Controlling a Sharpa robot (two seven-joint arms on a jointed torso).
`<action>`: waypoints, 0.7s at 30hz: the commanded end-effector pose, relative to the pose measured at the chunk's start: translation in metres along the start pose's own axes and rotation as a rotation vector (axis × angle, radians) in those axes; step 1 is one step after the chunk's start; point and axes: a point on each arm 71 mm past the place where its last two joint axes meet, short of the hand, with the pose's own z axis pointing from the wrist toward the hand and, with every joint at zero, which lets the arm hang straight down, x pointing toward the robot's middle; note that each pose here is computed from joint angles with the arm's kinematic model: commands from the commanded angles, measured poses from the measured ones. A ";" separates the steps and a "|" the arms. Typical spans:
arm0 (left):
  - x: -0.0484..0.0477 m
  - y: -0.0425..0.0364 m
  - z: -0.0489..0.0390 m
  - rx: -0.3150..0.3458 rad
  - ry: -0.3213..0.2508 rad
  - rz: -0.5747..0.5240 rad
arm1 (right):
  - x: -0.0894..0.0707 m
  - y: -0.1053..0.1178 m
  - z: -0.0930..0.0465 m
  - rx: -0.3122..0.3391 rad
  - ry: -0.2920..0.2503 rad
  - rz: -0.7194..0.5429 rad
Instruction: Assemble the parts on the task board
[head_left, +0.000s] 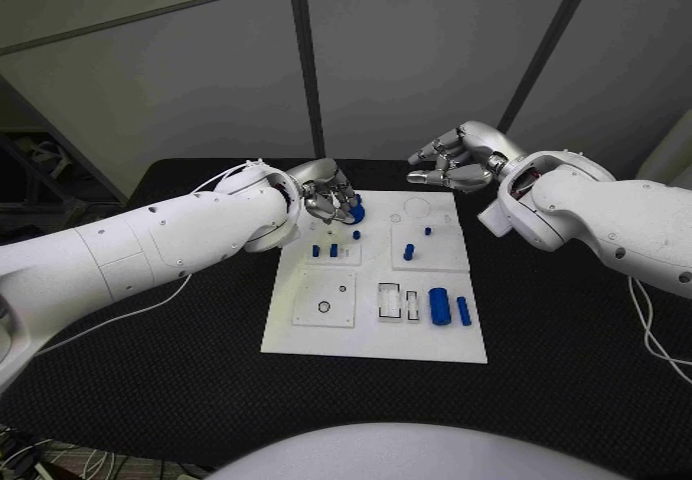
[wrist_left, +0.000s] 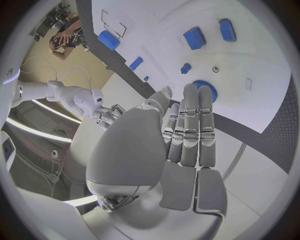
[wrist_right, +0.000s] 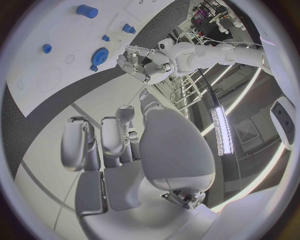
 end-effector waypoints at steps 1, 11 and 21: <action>0.0002 -0.0082 0.0021 0.104 -0.037 0.141 | -0.001 0.002 0.001 -0.012 -0.007 -0.001; 0.0168 -0.0102 0.0107 0.096 0.047 0.256 | 0.000 0.003 0.001 -0.014 -0.004 -0.001; 0.0246 -0.0068 0.0170 0.065 0.115 0.295 | 0.001 0.003 0.002 -0.016 -0.003 -0.002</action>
